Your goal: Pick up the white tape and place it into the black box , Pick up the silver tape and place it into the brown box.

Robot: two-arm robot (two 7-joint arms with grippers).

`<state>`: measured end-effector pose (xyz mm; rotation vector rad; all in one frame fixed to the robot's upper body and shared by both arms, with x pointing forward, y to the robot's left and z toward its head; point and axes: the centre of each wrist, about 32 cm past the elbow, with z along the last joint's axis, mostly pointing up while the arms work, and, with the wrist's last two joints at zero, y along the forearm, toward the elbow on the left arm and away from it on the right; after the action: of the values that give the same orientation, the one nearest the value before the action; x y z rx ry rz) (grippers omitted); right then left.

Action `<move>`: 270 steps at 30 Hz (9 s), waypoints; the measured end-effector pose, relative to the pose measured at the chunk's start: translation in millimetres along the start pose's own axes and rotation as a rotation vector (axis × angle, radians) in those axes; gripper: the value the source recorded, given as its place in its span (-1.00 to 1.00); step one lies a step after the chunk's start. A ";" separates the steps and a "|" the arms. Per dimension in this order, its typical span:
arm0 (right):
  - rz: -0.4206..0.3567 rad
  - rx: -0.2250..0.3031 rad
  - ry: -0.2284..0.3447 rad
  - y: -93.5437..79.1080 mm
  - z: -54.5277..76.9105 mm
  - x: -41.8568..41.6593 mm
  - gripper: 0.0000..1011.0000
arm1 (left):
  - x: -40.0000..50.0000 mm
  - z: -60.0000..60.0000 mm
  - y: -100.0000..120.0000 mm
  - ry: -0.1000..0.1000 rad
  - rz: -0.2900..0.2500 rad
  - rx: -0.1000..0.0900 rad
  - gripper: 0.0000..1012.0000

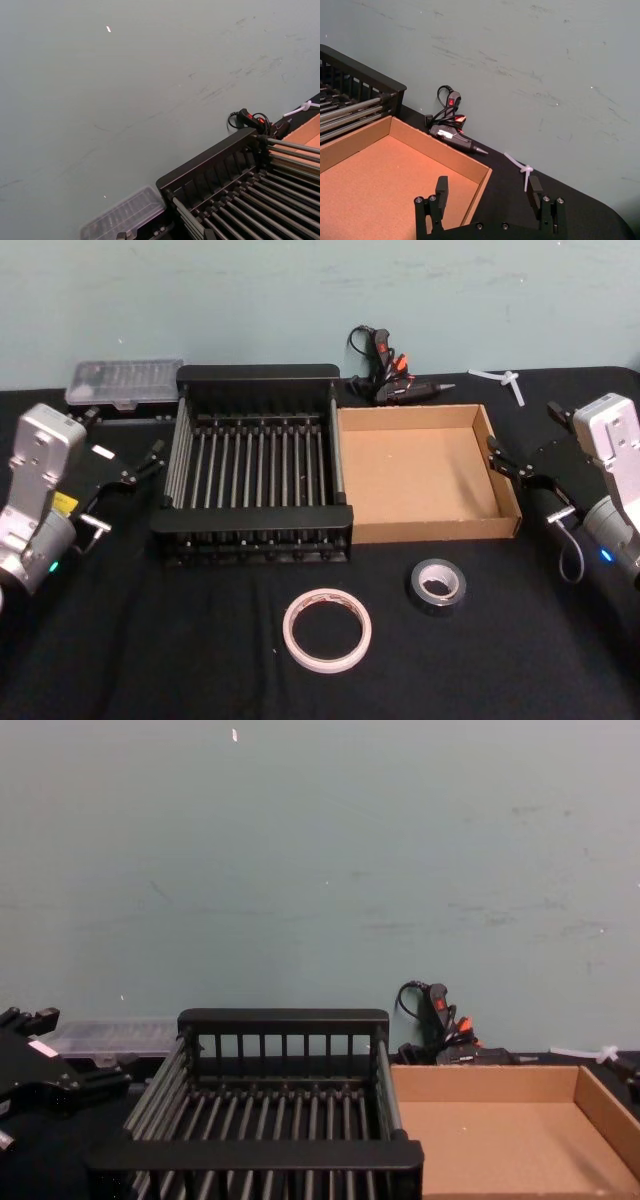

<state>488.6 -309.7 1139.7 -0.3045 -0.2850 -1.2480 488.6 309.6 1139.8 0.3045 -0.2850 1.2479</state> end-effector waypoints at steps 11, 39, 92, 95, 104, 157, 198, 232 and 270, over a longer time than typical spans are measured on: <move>0.000 0.000 0.000 0.0 0.0 0.0 0.98 | 0.0 0.0 0.0 0.000 0.000 0.000 0.98; 0.000 0.000 0.000 0.0 0.0 0.0 0.98 | 0.0 0.0 0.0 0.000 0.000 0.000 0.98; 0.084 -0.048 0.147 -41.7 24.7 -4.2 0.98 | 0.0 0.0 0.0 0.000 0.000 0.000 0.98; 0.095 -0.063 0.163 -49.4 28.4 -6.4 0.98 | 0.0 0.0 0.0 0.000 0.000 0.000 0.98; 0.136 -0.129 0.193 -71.0 35.1 -13.5 0.98 | 0.0 0.0 0.0 0.000 0.000 0.000 0.98; 0.258 -0.320 0.265 -77.6 34.1 -53.3 0.98 | 0.0 0.0 0.0 0.000 0.000 0.000 0.98; 0.261 -0.355 0.254 -59.5 28.3 -61.0 0.98 | 0.0 0.0 0.0 0.000 0.000 0.000 0.98; 0.261 -0.353 0.257 -59.7 28.5 -60.8 -0.72 | 0.0 0.0 0.0 0.000 0.000 0.000 0.98; 0.306 -0.146 0.281 -65.1 58.0 -35.6 -0.74 | 0.0 0.0 0.0 0.000 0.000 0.000 0.98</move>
<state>413.4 -275.1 1184.7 -0.2820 0.0929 -0.9944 488.6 309.7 1139.8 0.3045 -0.2851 1.2480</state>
